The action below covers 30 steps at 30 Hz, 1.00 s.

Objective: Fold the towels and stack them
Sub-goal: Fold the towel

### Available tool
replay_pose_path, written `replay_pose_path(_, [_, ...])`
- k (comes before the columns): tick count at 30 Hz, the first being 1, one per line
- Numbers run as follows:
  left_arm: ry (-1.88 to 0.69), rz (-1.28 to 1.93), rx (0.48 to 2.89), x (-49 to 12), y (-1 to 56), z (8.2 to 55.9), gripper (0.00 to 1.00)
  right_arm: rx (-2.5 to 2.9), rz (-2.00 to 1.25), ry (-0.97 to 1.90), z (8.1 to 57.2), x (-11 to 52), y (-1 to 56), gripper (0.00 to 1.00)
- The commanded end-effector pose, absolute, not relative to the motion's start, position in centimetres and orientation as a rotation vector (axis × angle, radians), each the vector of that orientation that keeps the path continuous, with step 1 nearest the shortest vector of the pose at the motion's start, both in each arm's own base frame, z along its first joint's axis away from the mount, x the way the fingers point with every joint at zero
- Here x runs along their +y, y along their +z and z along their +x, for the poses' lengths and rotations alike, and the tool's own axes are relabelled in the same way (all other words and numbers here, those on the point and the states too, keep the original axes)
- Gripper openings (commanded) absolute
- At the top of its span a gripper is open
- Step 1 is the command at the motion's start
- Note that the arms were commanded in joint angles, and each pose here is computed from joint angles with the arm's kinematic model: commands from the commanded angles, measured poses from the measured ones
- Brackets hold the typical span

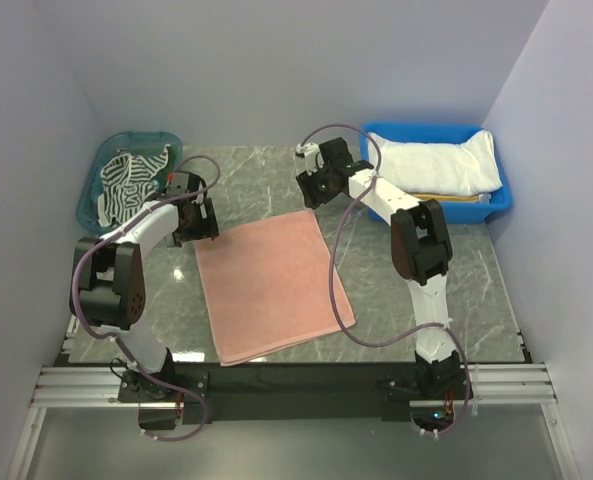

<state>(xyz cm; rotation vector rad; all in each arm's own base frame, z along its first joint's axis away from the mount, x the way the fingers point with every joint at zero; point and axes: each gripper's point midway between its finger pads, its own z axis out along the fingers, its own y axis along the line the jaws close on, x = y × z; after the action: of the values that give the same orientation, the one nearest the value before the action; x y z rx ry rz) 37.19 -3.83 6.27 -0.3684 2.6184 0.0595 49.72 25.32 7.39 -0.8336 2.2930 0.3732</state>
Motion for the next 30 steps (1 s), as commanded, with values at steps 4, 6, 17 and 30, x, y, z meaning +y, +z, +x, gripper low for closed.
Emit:
replay_pose_path(4, [0.081, -0.363, 2.611, -3.4, 6.5, 37.4, 0.91, 2.295, -0.982, 0.333, 49.9, 26.0, 7.5, 0.56])
replay_pose_path(6, [0.08, -0.365, 2.61, -3.4, 6.6, 37.4, 0.91, 2.31, -1.008, 0.299, 49.7, 26.1, 7.2, 0.55])
replay_pose_path(17, [0.07, -0.37, 2.598, -3.5, 7.0, 37.4, 0.9, 2.379, -1.148, 0.228, 48.4, 26.4, 4.3, 0.54])
replay_pose_path(30, [0.08, -0.372, 2.608, -3.4, 6.8, 37.2, 0.9, 2.444, -1.223, 0.099, 48.9, 27.2, 1.8, 0.53])
